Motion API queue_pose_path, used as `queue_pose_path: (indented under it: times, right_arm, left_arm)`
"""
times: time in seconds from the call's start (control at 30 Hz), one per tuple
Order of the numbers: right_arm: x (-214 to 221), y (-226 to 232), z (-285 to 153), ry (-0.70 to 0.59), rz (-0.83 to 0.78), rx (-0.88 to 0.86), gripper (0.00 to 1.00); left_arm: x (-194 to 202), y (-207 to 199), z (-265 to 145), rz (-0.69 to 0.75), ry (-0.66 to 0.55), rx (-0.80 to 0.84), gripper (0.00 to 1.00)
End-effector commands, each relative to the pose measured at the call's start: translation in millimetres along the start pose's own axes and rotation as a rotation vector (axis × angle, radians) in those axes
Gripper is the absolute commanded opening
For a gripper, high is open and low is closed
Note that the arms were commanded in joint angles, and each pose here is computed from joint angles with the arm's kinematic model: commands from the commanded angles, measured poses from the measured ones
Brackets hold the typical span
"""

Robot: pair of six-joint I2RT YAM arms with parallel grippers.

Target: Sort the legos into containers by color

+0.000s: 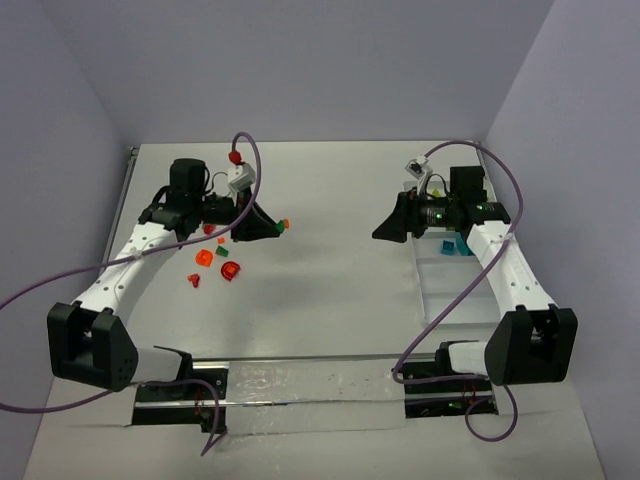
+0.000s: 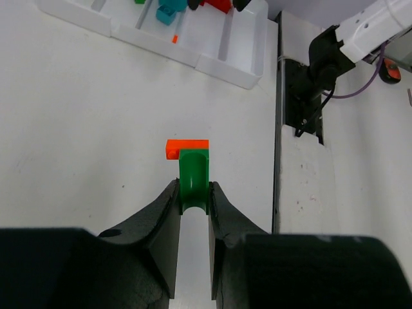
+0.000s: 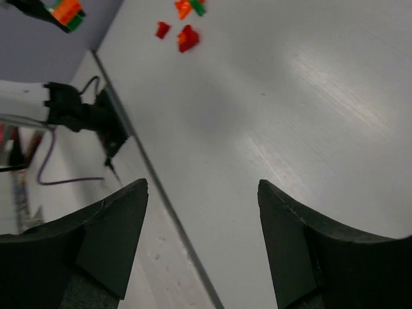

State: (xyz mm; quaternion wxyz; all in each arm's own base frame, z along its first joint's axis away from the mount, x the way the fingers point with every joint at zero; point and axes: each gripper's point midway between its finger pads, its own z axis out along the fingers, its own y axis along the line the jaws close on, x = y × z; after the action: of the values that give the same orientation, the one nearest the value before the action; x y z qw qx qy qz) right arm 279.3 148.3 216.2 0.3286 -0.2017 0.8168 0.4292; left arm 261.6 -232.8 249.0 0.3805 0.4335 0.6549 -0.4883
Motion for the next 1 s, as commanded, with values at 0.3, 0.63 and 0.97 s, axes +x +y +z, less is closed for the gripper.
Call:
queue_pose_path:
  times: [0.3, 0.63, 0.97]
  right_arm:
    - [3, 78, -10, 0.039, 0.192, -0.537, 0.64]
    - [13, 127, -5, 0.129, 0.118, -0.713, 0.62]
    - [15, 150, 4, 0.180, 0.062, -0.786, 0.58]
  left_arm:
    - [-42, -63, 35, 0.438, -0.123, -0.017, 0.00]
    - [-37, -101, 60, 0.562, -0.198, 0.017, 0.00]
    - [-39, -112, 75, 0.532, -0.232, 0.048, 0.00]
